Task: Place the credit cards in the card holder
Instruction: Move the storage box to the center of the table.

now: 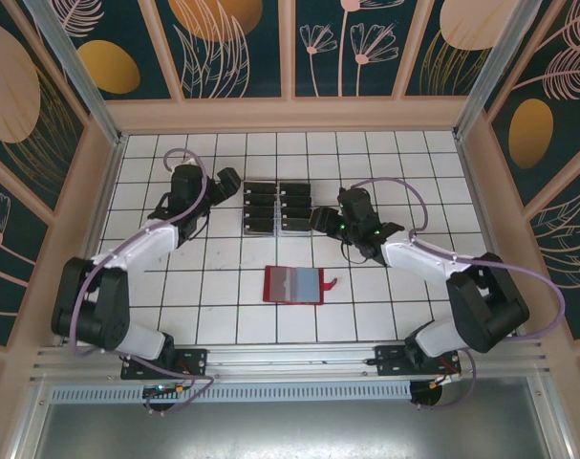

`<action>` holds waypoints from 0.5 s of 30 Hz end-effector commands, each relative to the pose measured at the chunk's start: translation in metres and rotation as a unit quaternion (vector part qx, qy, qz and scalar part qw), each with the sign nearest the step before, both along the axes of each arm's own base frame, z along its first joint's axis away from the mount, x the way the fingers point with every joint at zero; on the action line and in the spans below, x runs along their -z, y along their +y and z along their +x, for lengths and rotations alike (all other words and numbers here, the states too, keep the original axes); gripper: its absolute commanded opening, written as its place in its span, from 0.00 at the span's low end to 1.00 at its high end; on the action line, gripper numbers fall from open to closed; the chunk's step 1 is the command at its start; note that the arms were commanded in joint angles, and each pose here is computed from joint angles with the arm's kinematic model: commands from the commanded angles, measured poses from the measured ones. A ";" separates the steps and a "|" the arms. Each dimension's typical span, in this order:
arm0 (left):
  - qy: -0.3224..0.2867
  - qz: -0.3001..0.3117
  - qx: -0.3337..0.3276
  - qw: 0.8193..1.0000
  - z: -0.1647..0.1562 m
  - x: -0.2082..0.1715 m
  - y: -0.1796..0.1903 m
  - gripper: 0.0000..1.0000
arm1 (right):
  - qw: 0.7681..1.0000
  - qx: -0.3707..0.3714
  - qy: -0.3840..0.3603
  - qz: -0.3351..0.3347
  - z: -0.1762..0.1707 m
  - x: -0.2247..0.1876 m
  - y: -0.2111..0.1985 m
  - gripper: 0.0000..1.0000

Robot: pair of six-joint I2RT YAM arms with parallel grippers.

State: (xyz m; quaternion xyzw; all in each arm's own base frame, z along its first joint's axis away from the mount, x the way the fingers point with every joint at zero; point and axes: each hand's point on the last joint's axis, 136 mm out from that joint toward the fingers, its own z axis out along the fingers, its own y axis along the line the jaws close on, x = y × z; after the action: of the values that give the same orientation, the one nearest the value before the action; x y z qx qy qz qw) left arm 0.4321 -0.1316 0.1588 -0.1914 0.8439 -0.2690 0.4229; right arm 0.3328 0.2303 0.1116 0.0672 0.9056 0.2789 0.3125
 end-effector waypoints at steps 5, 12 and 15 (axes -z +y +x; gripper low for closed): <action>-0.047 -0.107 0.076 0.990 0.030 -0.014 -0.044 0.99 | 1.000 -0.005 -0.007 -0.006 0.015 0.007 0.000 0.56; -0.037 -0.130 0.064 0.989 0.038 0.008 -0.046 0.99 | 1.000 -0.007 0.003 -0.006 0.016 0.019 0.002 0.55; -0.031 -0.142 0.060 0.988 0.038 0.018 -0.046 0.99 | 1.000 -0.007 0.003 -0.006 0.016 0.021 0.001 0.55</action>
State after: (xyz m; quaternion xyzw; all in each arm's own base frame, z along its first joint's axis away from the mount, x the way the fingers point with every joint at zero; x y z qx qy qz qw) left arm 0.4638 -0.1727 0.1348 -0.1880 0.8121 -0.3886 0.3926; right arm 0.3404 0.2281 0.0838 0.0663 0.9159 0.2660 0.2931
